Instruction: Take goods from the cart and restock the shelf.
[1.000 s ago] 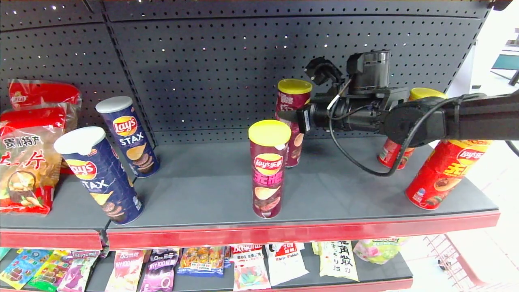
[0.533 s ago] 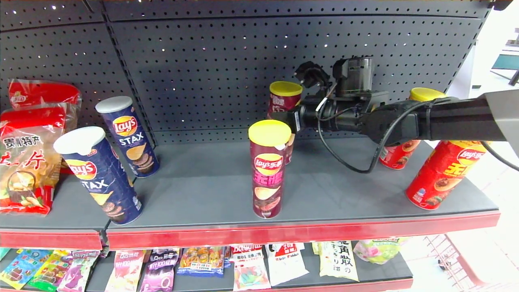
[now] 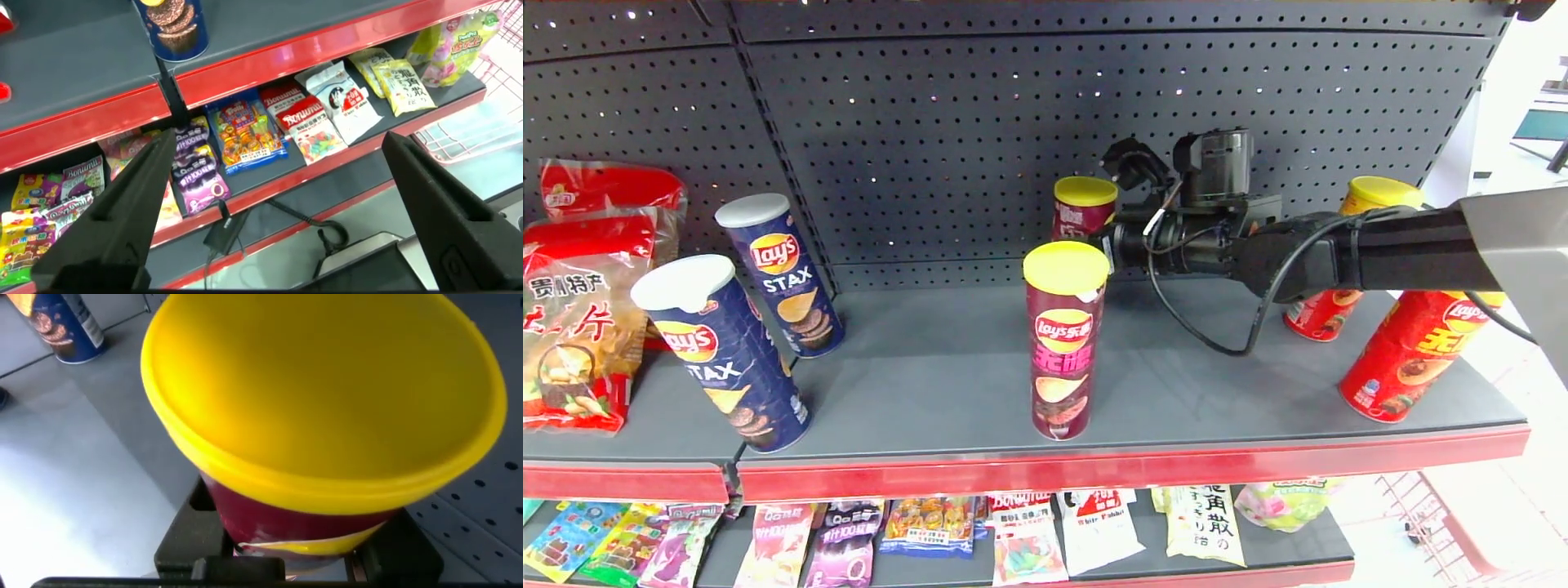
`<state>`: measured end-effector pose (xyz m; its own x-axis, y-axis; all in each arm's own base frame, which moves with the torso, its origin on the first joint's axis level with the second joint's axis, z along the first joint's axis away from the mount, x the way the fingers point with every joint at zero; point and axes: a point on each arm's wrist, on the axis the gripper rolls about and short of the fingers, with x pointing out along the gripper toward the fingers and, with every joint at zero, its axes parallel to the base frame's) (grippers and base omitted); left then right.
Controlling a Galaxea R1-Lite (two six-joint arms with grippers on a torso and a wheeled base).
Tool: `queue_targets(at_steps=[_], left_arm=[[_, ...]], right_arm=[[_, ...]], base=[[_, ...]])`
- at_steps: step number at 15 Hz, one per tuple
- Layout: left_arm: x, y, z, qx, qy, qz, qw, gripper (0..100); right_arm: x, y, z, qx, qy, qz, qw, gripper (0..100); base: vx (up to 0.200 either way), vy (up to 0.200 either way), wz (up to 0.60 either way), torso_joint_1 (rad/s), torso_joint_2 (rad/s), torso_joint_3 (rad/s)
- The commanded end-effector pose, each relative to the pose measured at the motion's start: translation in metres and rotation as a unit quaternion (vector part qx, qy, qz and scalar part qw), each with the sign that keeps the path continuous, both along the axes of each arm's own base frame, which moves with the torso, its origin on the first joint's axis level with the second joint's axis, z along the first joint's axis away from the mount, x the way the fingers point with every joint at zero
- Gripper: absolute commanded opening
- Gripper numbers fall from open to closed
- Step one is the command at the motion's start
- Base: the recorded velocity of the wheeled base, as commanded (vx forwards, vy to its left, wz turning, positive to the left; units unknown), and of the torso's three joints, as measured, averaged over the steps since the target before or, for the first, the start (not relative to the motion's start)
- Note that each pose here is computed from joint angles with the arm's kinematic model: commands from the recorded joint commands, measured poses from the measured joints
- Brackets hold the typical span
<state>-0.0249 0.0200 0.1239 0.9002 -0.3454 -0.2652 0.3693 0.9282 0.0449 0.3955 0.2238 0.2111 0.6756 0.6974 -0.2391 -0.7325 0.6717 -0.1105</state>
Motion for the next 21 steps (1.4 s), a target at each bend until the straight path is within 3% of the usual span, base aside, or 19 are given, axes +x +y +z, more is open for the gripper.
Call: queue_targets(at_steps=[1, 6, 7, 14, 21], left_arm=[[0.000, 0.000, -0.001, -0.001, -0.001, 0.000, 1.0000, 100], [0.000, 0.000, -0.001, -0.001, -0.002, 0.000, 1.0000, 100], [0.000, 0.000, -0.001, -0.001, -0.002, 0.000, 1.0000, 100], [-0.001, 0.000, 0.000, -0.002, -0.002, 0.000, 1.0000, 100], [-0.001, 0.000, 0.000, -0.002, -0.002, -0.001, 1.0000, 100]], right_arm=[[-0.001, 0.000, 0.000, -0.001, 0.000, 0.001, 1.000, 0], [-0.001, 0.000, -0.004, -0.005, 0.004, 0.000, 1.000, 0], [-0.001, 0.000, -0.007, -0.008, 0.009, 0.000, 1.000, 100], [-0.007, -0.004, 0.002, -0.008, 0.002, -0.015, 1.000, 100], [-0.049, -0.030, 0.021, -0.018, 0.007, -0.042, 0.999, 100]], base=[[0.000, 0.000, 0.00, 0.000, 0.00, 0.000], [0.000, 0.000, 0.00, 0.000, 0.00, 0.000], [0.000, 0.000, 0.00, 0.000, 0.00, 0.000], [0.000, 0.000, 0.00, 0.000, 0.00, 0.000], [0.000, 0.000, 0.00, 0.000, 0.00, 0.000]])
